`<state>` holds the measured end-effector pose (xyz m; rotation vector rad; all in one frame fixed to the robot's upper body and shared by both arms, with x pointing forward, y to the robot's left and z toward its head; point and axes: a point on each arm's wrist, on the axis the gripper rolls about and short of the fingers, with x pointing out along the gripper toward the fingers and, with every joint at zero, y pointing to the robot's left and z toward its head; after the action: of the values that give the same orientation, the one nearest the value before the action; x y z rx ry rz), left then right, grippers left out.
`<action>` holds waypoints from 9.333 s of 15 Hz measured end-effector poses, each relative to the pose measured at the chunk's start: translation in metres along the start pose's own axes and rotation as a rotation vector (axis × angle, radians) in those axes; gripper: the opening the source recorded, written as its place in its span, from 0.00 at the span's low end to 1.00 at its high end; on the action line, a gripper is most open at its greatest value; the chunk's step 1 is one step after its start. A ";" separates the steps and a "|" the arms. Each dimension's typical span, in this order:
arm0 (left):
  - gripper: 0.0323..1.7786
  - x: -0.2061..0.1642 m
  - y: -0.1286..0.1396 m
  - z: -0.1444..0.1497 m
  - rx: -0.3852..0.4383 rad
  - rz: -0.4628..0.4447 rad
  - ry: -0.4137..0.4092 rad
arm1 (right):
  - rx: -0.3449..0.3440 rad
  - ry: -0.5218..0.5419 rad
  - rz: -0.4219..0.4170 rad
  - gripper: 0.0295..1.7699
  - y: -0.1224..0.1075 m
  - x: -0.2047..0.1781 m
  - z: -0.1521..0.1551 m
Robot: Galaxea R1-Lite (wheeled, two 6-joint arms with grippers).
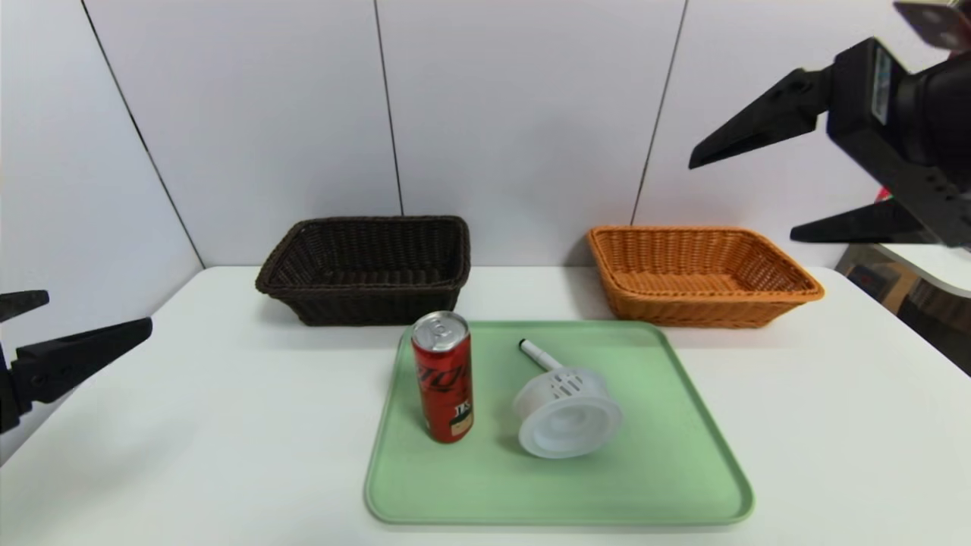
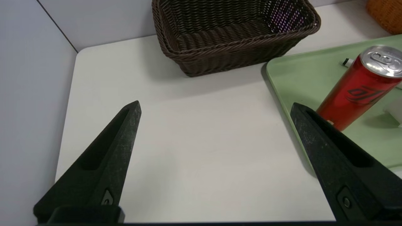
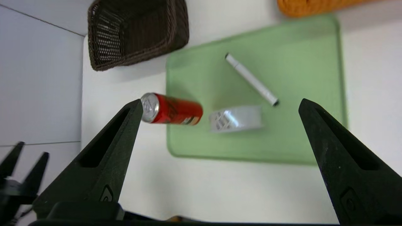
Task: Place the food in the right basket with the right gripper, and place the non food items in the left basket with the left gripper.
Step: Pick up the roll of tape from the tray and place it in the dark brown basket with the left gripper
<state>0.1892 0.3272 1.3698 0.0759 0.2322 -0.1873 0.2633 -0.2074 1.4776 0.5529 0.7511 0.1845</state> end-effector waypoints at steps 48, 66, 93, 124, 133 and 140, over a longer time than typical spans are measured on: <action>0.95 -0.031 -0.010 -0.048 0.013 -0.013 -0.018 | 1.047 0.928 -0.340 0.97 -0.032 0.202 -0.016; 0.95 -0.031 -0.010 -0.048 0.015 -0.010 -0.017 | 1.115 1.052 -0.445 0.97 -0.051 0.234 -0.035; 0.95 -0.030 -0.010 -0.049 0.014 -0.013 -0.009 | 1.148 1.081 -0.435 0.30 -0.059 0.248 -0.032; 0.95 -0.032 -0.010 -0.052 0.046 -0.008 -0.010 | -0.343 0.110 0.479 0.30 0.055 0.083 0.010; 0.95 -0.034 -0.010 -0.052 0.048 -0.005 -0.015 | -0.515 -0.205 0.534 0.30 0.093 0.171 0.007; 0.95 -0.033 -0.010 -0.054 0.047 -0.007 -0.007 | -0.521 -0.221 0.571 0.30 0.101 0.233 -0.013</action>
<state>0.1433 0.3280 1.3248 0.1208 0.2215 -0.2001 0.4261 -0.0351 1.3851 0.2685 0.2907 0.8112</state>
